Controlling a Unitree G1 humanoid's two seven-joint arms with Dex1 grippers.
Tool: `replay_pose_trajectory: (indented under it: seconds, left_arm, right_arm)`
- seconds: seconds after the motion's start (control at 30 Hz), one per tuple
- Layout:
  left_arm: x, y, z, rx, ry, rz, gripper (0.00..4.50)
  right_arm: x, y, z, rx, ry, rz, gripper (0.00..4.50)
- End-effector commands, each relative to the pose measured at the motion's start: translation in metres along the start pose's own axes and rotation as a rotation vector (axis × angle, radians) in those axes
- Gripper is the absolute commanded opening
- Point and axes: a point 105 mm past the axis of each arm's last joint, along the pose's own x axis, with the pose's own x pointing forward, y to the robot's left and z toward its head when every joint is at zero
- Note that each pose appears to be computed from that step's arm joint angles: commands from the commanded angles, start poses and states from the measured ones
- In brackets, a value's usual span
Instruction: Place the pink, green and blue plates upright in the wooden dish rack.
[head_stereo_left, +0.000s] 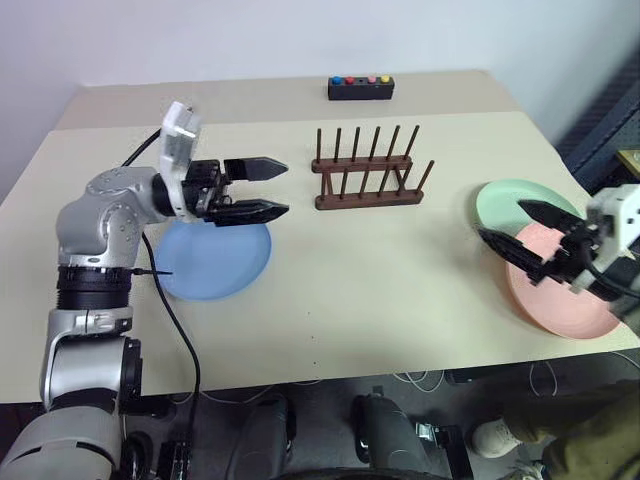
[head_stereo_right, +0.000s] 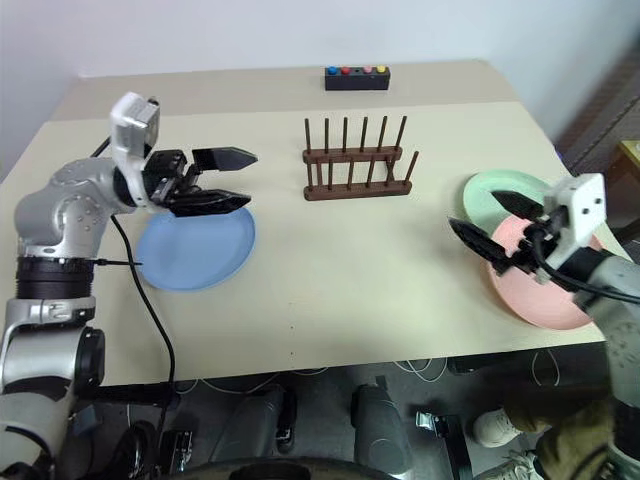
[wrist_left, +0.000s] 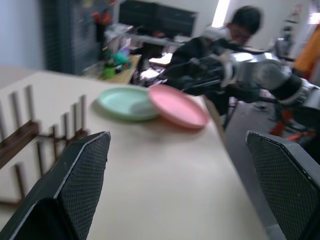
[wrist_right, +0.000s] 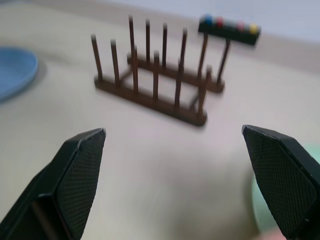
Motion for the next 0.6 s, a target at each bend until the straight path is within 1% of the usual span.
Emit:
replay_pose_trajectory:
  seconds: [0.03,0.1,0.17,0.23,0.33,0.4,0.5,0.6]
  left_arm:
    - [0.005,-0.012,0.006,0.055,-0.014,-0.067,4.46]
    - [0.011,-0.013,0.001,0.051,-0.011,-0.090,4.46]
    - [0.015,-0.012,0.001,0.054,-0.016,-0.103,4.46]
    - [0.018,-0.013,0.001,0.056,-0.018,-0.118,4.46]
    - [0.021,-0.013,0.000,0.070,-0.014,-0.125,4.46]
    - [0.022,-0.013,-0.001,0.075,-0.013,-0.127,4.46]
    - [0.023,-0.013,-0.001,0.076,-0.017,-0.123,4.46]
    - [0.022,-0.014,-0.002,0.083,-0.006,-0.116,4.46]
  right_arm:
    - [-0.019,-0.002,-0.001,-0.068,0.063,-0.039,4.48]
    - [-0.031,-0.010,-0.018,-0.067,0.158,-0.107,4.48]
    - [-0.038,-0.010,-0.037,-0.078,0.259,-0.128,4.48]
    - [-0.040,-0.009,-0.053,-0.072,0.325,-0.143,4.48]
    - [-0.037,-0.006,-0.061,-0.030,0.347,-0.151,4.48]
    - [-0.035,-0.005,-0.068,-0.025,0.380,-0.156,4.48]
    - [-0.033,-0.007,-0.073,-0.021,0.393,-0.168,4.48]
    - [-0.033,-0.005,-0.087,-0.014,0.438,-0.162,4.48]
